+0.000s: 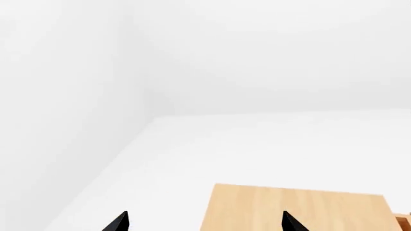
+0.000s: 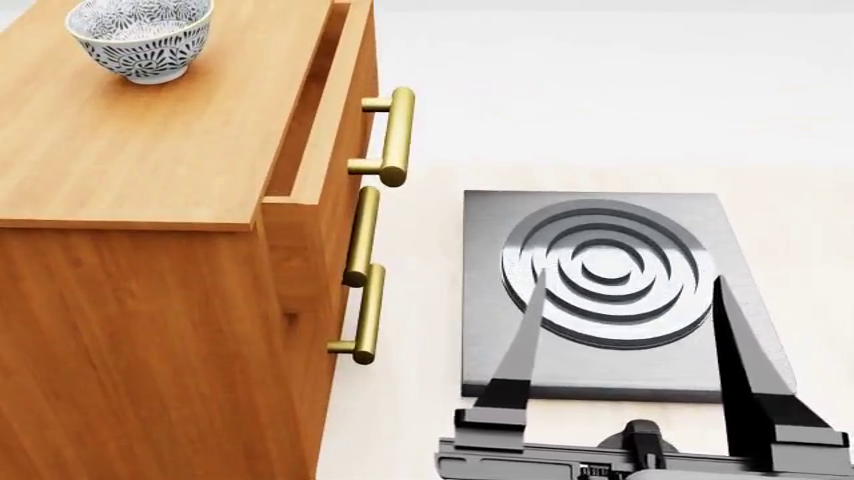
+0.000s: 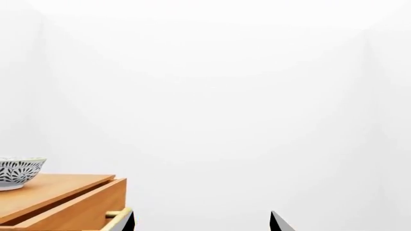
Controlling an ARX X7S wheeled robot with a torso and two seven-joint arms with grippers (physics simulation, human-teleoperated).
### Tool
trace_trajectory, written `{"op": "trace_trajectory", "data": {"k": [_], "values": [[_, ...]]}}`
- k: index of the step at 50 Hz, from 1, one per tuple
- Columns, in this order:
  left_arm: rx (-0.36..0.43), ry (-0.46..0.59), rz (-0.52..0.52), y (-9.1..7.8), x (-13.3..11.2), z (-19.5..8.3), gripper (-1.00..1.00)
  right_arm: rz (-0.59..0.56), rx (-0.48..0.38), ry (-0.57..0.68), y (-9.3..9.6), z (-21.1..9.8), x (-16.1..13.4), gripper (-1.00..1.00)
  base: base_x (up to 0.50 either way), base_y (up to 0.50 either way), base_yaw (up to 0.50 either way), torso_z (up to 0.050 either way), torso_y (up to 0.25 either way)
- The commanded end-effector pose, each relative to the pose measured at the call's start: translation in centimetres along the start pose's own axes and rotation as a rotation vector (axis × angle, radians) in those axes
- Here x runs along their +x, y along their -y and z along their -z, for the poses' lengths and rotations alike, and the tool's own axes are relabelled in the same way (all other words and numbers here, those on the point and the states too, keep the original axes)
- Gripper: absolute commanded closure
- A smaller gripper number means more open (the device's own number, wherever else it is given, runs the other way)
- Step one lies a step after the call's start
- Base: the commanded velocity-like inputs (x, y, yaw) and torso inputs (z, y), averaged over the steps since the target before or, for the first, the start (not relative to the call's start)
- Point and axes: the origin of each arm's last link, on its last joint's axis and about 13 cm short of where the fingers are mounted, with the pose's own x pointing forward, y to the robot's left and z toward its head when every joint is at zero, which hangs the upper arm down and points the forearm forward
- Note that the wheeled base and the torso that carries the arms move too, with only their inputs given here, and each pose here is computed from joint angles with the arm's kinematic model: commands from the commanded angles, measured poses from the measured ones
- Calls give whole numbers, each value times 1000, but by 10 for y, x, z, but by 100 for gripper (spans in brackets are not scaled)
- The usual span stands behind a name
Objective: Pick the akita bowl on the wooden cabinet and place it on the plate.
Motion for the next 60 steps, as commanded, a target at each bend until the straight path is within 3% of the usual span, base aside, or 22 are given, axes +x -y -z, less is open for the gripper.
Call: {"op": "trace_trajectory", "data": {"k": [1, 15, 35, 50, 60], "values": [[12, -9, 20, -3, 1, 1, -100, -6, 0, -3, -1, 1, 0, -100, 0, 0, 0, 0, 0], [61, 47, 44, 0, -2, -6, -100, -8, -2, 0, -2, 0, 0, -100, 0, 0, 0, 1, -9], [115, 76, 45, 0, -8, -17, -100, -11, 2, 5, -2, -2, -1, -100, 0, 0, 0, 23, -205], [151, 195, 80, 0, -33, -54, -100, -17, 6, 5, -3, -2, -1, -100, 0, 0, 0, 0, -1], [170, 230, 86, -1, -41, -65, -100, -17, 4, 5, -3, -1, -1, -100, 0, 0, 0, 0, 0]]}}
